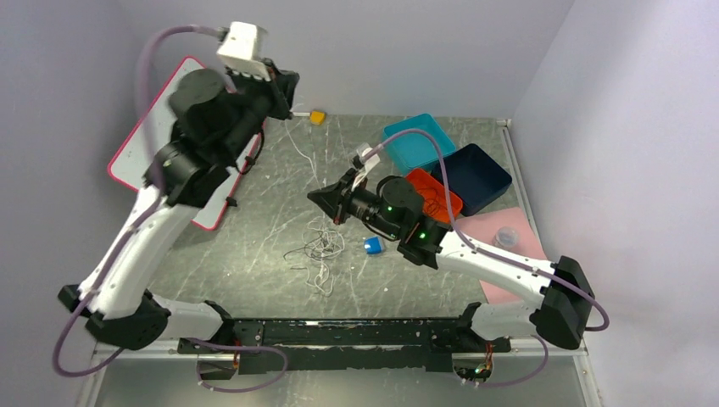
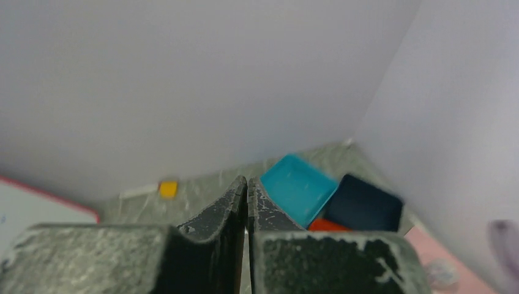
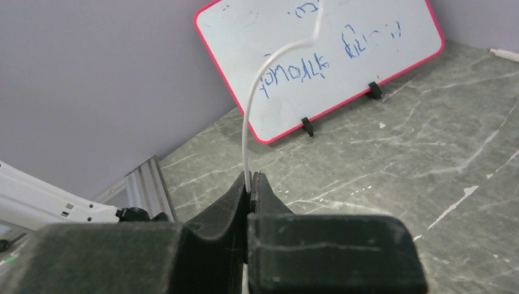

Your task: Untangle the cables

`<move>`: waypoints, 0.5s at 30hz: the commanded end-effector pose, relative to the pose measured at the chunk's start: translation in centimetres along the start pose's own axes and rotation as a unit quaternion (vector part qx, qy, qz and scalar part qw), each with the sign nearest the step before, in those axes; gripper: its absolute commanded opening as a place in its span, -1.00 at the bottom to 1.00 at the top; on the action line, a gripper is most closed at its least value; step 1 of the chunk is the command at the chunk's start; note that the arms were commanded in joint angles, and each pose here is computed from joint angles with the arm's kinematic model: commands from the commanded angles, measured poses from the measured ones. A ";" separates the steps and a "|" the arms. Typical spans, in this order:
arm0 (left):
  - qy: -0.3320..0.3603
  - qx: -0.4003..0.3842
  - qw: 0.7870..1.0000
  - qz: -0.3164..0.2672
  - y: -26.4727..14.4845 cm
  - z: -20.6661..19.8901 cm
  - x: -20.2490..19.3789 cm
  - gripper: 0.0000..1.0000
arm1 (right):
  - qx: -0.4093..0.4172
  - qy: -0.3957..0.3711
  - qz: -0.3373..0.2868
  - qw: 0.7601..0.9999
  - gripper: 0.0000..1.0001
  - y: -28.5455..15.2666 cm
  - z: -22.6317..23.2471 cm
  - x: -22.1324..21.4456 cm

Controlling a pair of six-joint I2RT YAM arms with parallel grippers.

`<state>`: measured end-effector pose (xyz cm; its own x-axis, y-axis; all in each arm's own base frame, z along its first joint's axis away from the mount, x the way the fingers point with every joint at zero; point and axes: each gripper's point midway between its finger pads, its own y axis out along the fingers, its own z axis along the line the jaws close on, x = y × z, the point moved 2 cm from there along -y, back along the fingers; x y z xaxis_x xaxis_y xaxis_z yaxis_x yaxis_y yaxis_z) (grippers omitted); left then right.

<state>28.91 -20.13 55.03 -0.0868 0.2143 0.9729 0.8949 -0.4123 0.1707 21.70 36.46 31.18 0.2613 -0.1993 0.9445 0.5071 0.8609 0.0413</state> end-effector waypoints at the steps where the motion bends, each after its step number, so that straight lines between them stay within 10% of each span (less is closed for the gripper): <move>1: -0.039 0.022 0.992 0.122 4.2 4.2 -10.2 -0.74 | -0.030 0.042 -0.002 0.999 -1.00 -0.6 -0.6 1.3; 9: -0.137 -0.015 0.972 0.191 4.6 6.6 -18.5 0.21 | -0.138 0.170 0.017 0.975 -1.00 -1.5 -10.1 -0.3; 15: -0.138 -0.050 0.969 0.197 1.3 6.1 -20.2 0.39 | -0.156 0.222 0.032 0.962 -1.00 -1.4 -13.0 -1.4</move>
<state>37.21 -18.72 30.68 0.4804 0.1953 0.8550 0.8128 -0.4654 -0.3503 31.37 29.06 26.84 0.5000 -0.3742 0.7810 0.7197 0.6811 -0.1344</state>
